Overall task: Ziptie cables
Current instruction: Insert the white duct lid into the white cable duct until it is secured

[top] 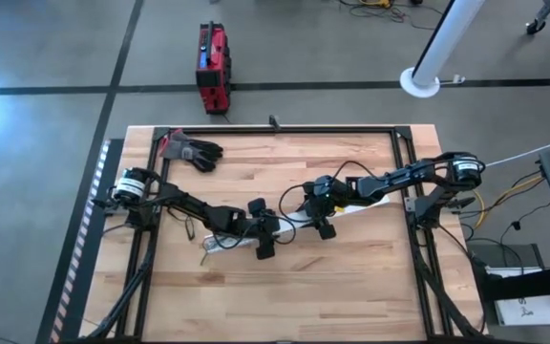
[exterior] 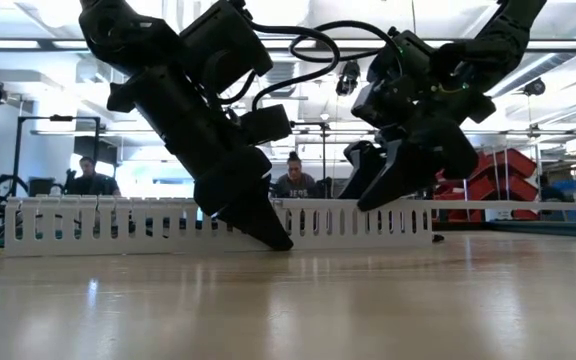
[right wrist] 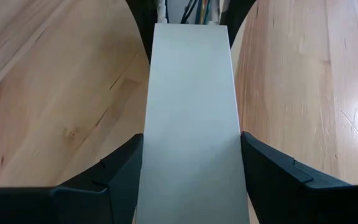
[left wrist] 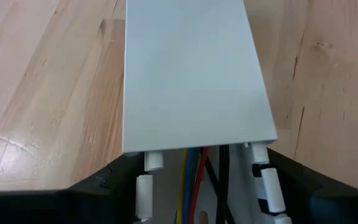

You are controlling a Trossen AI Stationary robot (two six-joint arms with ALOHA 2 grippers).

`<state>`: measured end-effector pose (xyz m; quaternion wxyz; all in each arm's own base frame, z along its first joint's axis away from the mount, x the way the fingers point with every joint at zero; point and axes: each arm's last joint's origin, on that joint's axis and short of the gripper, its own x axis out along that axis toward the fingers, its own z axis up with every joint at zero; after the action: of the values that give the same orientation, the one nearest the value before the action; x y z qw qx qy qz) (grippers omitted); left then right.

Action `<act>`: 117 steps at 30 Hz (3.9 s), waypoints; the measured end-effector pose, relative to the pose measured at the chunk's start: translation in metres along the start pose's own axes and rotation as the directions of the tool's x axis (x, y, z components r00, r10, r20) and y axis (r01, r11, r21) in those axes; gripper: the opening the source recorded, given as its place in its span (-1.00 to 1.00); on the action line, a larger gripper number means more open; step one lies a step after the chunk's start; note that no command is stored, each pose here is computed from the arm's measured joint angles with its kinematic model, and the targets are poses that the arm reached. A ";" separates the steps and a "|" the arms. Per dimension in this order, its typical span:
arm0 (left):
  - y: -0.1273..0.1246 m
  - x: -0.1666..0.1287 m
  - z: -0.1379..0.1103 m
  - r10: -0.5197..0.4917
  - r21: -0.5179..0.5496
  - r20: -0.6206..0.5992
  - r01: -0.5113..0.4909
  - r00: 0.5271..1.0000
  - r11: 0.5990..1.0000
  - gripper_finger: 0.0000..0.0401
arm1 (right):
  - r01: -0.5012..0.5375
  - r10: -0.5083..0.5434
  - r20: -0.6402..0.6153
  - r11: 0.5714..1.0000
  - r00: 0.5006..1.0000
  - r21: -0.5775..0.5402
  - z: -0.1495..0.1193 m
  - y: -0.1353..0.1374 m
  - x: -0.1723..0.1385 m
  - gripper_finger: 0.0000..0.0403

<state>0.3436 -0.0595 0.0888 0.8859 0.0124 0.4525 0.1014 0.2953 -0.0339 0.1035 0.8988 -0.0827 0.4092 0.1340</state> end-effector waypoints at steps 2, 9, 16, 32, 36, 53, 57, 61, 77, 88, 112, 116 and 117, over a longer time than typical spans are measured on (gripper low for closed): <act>0.000 0.000 0.000 0.000 -0.003 0.000 0.000 1.000 1.000 0.09 | -0.002 0.002 -0.006 1.000 1.000 0.002 -0.001 0.000 0.000 0.08; 0.000 0.000 0.000 0.000 -0.006 0.000 0.000 1.000 1.000 0.12 | -0.007 0.007 -0.008 1.000 1.000 0.005 -0.001 0.000 -0.001 0.08; 0.000 0.000 0.000 0.007 -0.009 0.010 -0.007 1.000 1.000 0.09 | -0.032 0.032 0.051 0.999 0.998 0.017 0.001 -0.001 0.000 0.08; 0.002 0.001 0.014 0.039 -0.064 0.164 -0.029 0.986 0.998 0.16 | -0.020 0.023 0.146 1.000 0.989 -0.020 0.009 -0.003 0.001 0.08; 0.007 0.002 0.017 0.048 -0.082 0.181 -0.034 0.982 0.996 0.22 | -0.022 0.027 0.145 0.999 0.989 -0.033 0.009 -0.003 0.001 0.08; 0.027 -0.069 0.008 0.098 -0.091 -0.116 -0.109 0.988 0.990 0.40 | 0.050 -0.049 0.080 0.999 0.996 -0.013 0.006 -0.005 0.000 0.08; 0.021 -0.072 -0.006 0.084 -0.096 -0.206 -0.106 0.975 0.990 0.35 | 0.049 -0.047 0.078 0.999 0.996 -0.016 0.006 -0.005 0.000 0.08; 0.017 -0.070 -0.017 0.077 -0.141 -0.215 -0.109 0.974 0.984 0.27 | 0.047 -0.045 0.077 0.999 0.996 -0.020 0.006 -0.005 0.000 0.08; 0.015 -0.050 -0.037 0.062 -0.196 -0.152 -0.091 0.986 0.976 0.11 | 0.007 -0.001 0.129 0.999 0.992 -0.043 0.009 -0.004 0.000 0.08; 0.013 -0.049 -0.035 0.037 -0.218 -0.136 -0.066 0.990 0.974 0.10 | -0.064 0.067 0.023 0.993 0.997 -0.104 0.000 0.000 -0.001 0.08; 0.011 -0.047 -0.026 0.035 -0.191 -0.016 -0.038 0.999 0.981 0.11 | 0.007 -0.008 0.055 1.000 0.998 0.017 0.009 -0.002 0.001 0.08; 0.011 -0.047 -0.023 0.044 -0.193 0.017 -0.040 0.999 0.980 0.11 | 0.087 -0.087 0.017 0.996 0.996 0.030 0.007 -0.004 0.000 0.08; 0.011 -0.047 -0.023 0.045 -0.195 0.023 -0.040 0.999 0.980 0.10 | 0.090 -0.091 0.021 0.995 0.996 0.031 0.007 -0.004 0.000 0.08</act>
<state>0.2968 -0.0588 0.1141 0.8865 -0.0631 0.4280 0.1640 0.3018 -0.0362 0.1082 0.9096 -0.0859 0.3969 0.0879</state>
